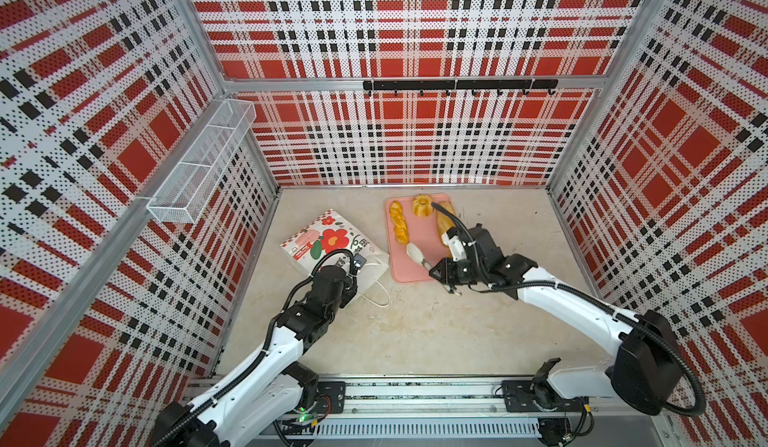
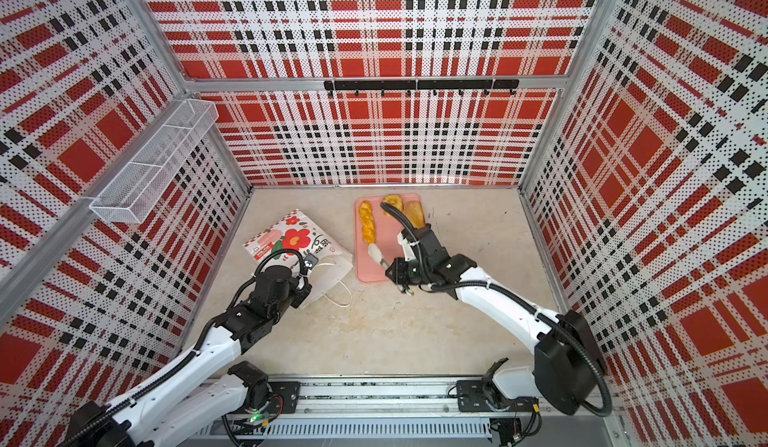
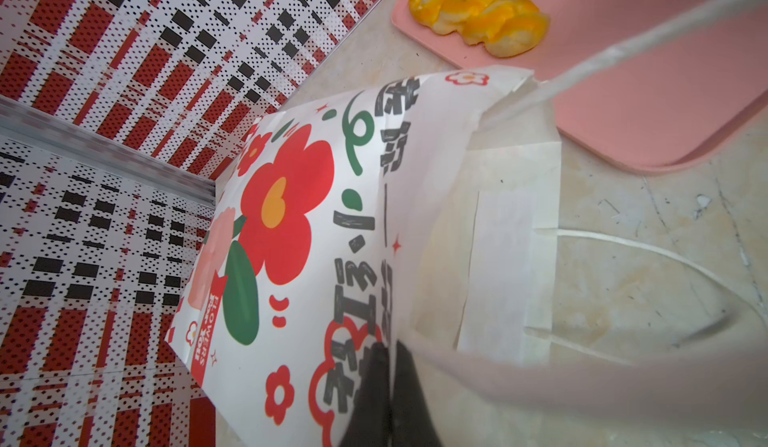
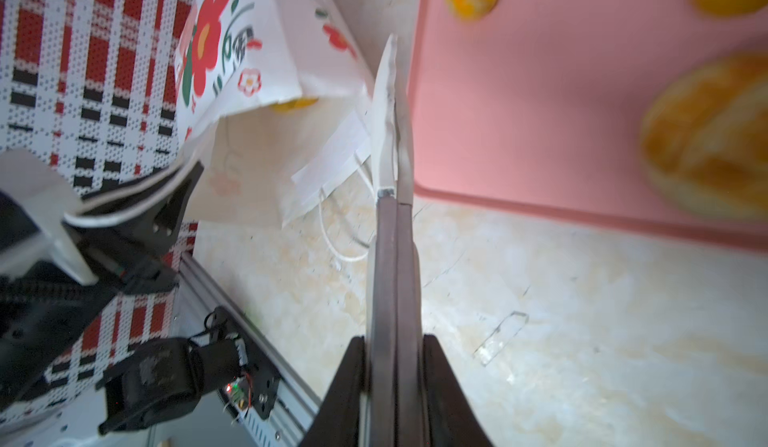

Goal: Take the fake bread out of the paper bag
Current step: 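Move the right gripper's tongs back into the paper bag mouth, then close the tongs on the yellow ring-shaped bread inside the bag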

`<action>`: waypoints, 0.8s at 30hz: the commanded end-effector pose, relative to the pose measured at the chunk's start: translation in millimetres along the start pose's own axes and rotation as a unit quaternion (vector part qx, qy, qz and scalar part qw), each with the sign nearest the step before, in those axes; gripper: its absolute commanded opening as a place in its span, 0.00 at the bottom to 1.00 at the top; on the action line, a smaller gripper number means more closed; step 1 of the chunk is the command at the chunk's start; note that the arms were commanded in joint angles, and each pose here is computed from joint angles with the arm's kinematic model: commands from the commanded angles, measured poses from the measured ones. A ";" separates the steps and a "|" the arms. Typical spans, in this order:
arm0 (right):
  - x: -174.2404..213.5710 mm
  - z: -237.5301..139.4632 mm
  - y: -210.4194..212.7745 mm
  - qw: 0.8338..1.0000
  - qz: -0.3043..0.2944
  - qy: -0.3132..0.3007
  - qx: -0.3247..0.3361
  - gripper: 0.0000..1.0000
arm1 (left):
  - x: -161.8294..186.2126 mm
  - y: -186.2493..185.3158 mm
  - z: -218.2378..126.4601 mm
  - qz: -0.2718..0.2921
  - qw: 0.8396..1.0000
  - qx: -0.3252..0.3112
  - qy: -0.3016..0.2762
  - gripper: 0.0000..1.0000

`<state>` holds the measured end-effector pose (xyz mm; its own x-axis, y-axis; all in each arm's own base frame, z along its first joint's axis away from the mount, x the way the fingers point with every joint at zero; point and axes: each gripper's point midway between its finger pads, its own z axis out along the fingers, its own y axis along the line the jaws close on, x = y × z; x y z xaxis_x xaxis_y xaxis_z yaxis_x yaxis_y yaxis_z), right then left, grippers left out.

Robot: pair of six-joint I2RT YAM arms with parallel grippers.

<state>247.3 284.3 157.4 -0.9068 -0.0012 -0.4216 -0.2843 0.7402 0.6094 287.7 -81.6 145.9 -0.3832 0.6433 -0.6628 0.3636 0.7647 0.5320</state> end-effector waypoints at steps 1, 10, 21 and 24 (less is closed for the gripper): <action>-8.5 -7.9 49.1 0.994 0.006 -0.047 -0.099 0.22 | -10.1 1.0 -0.8 -0.006 1.000 0.003 -0.012 0.00; 3.3 24.7 87.9 0.988 -0.012 -0.017 -0.151 0.37 | -14.4 0.5 -0.1 -0.003 1.000 0.005 -0.018 0.00; -19.6 106.1 99.5 0.986 0.006 0.009 -0.165 0.46 | -11.7 -1.2 0.7 0.001 1.000 0.006 -0.017 0.00; -25.7 124.5 99.4 0.987 0.009 0.014 -0.160 0.47 | -11.7 -2.2 1.1 0.002 1.000 0.008 -0.017 0.00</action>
<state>265.0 418.7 115.3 -0.9446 -0.0393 -0.3259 -0.2884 0.5734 0.7668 288.4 -83.3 141.5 -0.3873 0.6518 -0.6520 0.3761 0.7574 0.5338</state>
